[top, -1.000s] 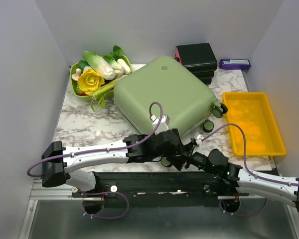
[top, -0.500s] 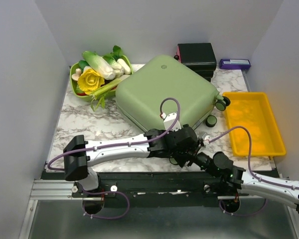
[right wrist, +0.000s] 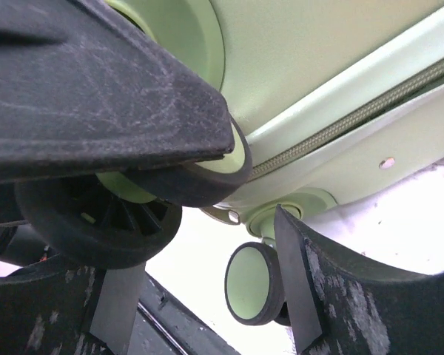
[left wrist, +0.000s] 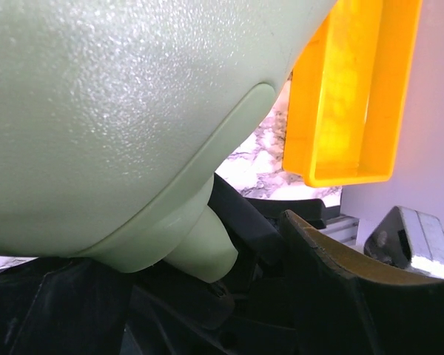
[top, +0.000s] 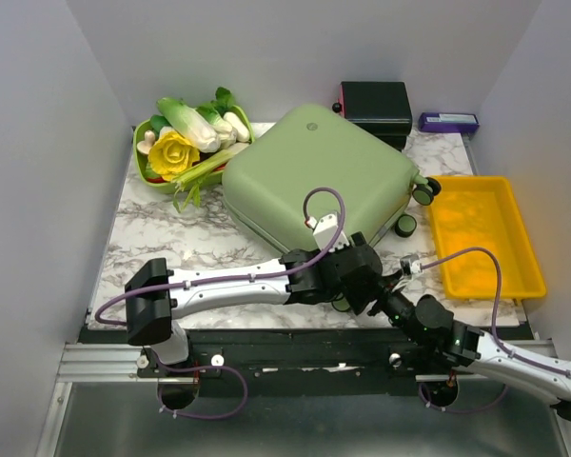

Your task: Open, take out, and arrange the luggage

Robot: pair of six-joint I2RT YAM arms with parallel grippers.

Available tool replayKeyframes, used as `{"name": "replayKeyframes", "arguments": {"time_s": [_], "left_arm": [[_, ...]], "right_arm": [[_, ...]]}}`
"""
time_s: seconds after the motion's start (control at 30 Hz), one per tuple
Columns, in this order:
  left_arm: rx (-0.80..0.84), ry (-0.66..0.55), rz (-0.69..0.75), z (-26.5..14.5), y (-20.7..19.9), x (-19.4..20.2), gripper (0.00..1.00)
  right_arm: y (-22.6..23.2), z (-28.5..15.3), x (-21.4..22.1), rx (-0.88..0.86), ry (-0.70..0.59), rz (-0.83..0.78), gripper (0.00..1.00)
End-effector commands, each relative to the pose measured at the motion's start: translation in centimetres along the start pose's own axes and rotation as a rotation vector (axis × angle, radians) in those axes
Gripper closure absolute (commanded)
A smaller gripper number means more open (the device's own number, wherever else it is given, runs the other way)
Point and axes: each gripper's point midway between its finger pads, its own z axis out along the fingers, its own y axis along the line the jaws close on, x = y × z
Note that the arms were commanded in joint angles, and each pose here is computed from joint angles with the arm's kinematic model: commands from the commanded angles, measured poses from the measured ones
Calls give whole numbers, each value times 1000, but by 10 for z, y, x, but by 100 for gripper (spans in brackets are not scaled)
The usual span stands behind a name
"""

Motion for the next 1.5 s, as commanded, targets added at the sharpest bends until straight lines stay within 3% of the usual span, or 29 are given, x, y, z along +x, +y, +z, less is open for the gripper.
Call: {"name": "replayKeyframes", "arguments": {"time_s": [0.0,0.2,0.33,0.9,1.03,1.33,1.47], "left_arm": [[192,-99,-119,-47,-50,-45,100],[218,-87,-127,-46,-62,-42,100],[226,-101,-123,-47,-70,-46,100],[231,-223,-157,-61,-78,-86,100],[252,-253,-169,-65,-87,-100,100],[255,-312,-160,-70,-97,-122,100],[229,-331,-170,-66,-90,-128,100]], "right_arm": [[-25,3,20,15,-31,-105,26],[-13,5,23,-66,-36,-153,30],[-23,8,33,-7,19,-176,30],[-22,1,28,-18,-8,-92,26],[-18,-3,43,-62,44,-54,26],[-35,1,52,66,100,-36,25],[-47,5,60,129,118,-99,25]]}}
